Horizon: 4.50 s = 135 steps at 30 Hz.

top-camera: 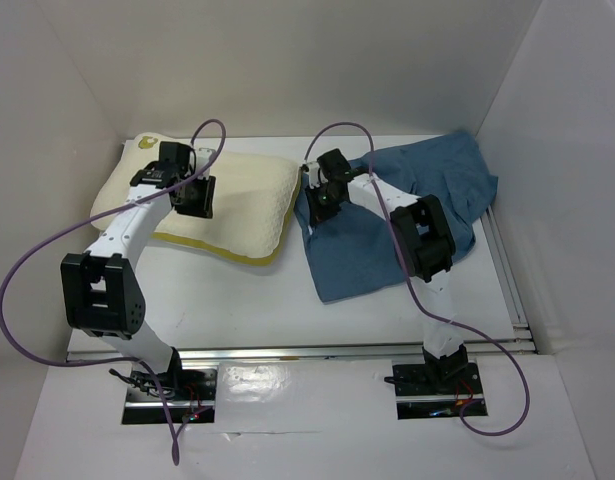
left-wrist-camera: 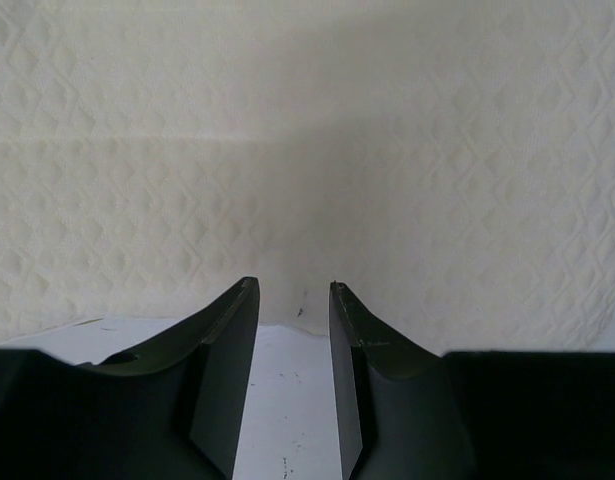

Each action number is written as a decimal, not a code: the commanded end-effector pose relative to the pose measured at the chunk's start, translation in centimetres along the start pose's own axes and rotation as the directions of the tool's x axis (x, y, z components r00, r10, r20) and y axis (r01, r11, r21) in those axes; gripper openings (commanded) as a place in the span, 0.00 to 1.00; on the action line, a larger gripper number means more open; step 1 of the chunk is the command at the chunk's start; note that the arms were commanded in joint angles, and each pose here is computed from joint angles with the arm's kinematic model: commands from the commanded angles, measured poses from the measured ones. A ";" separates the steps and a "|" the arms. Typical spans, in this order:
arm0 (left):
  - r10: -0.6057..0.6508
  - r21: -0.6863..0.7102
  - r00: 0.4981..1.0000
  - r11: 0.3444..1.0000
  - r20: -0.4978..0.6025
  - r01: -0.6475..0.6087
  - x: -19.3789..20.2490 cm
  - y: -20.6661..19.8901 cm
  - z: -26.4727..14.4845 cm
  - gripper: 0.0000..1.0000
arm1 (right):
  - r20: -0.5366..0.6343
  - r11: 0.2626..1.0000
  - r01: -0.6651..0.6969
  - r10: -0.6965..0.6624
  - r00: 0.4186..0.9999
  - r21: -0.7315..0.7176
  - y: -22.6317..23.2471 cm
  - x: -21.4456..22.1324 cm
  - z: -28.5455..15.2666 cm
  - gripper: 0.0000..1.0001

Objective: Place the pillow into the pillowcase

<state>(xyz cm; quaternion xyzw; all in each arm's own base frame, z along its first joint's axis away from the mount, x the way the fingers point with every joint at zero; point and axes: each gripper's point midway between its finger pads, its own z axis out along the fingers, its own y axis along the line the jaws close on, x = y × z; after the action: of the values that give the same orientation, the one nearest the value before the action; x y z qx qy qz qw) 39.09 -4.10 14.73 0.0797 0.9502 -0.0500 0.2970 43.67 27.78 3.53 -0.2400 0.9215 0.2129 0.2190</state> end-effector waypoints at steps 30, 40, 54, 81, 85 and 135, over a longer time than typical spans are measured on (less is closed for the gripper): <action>0.028 0.027 0.999 0.999 0.025 -0.029 -2.0 -2.0 0.7 0.46 | 0.009 0.996 -0.086 0.087 0.996 -0.038 -4.9 0.5 -6.6 0.19; 0.038 0.007 0.999 0.999 0.032 -0.038 -1.6 -1.7 0.3 0.46 | -0.003 0.986 -0.110 0.110 0.994 -0.129 -3.6 0.3 -6.0 0.40; 0.037 0.008 0.999 0.999 0.023 -0.038 -1.1 -1.7 0.3 0.46 | -0.033 0.994 -0.079 0.077 0.996 -0.078 -1.7 0.4 -3.7 0.45; 0.249 0.154 0.965 0.953 0.084 -0.260 -3.8 -4.8 0.0 0.98 | 0.150 0.996 -0.027 0.014 0.989 0.089 -5.3 -2.2 -10.1 0.00; 0.431 0.128 0.891 0.885 0.142 -0.448 -5.7 -4.6 0.6 0.98 | 0.144 0.998 -0.026 0.017 0.989 0.062 -4.8 -1.8 -10.2 0.00; 0.858 0.437 0.465 0.341 0.217 -0.832 2.5 -1.8 12.7 0.93 | 0.056 1.000 -0.016 0.017 0.998 -0.021 -5.4 0.4 -9.6 0.00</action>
<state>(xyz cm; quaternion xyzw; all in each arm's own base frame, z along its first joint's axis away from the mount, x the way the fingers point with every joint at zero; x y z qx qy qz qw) 45.38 -6.75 6.78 0.6045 0.7382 -0.1335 0.2678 42.94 18.72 8.47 -0.2225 0.9197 0.2264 0.2310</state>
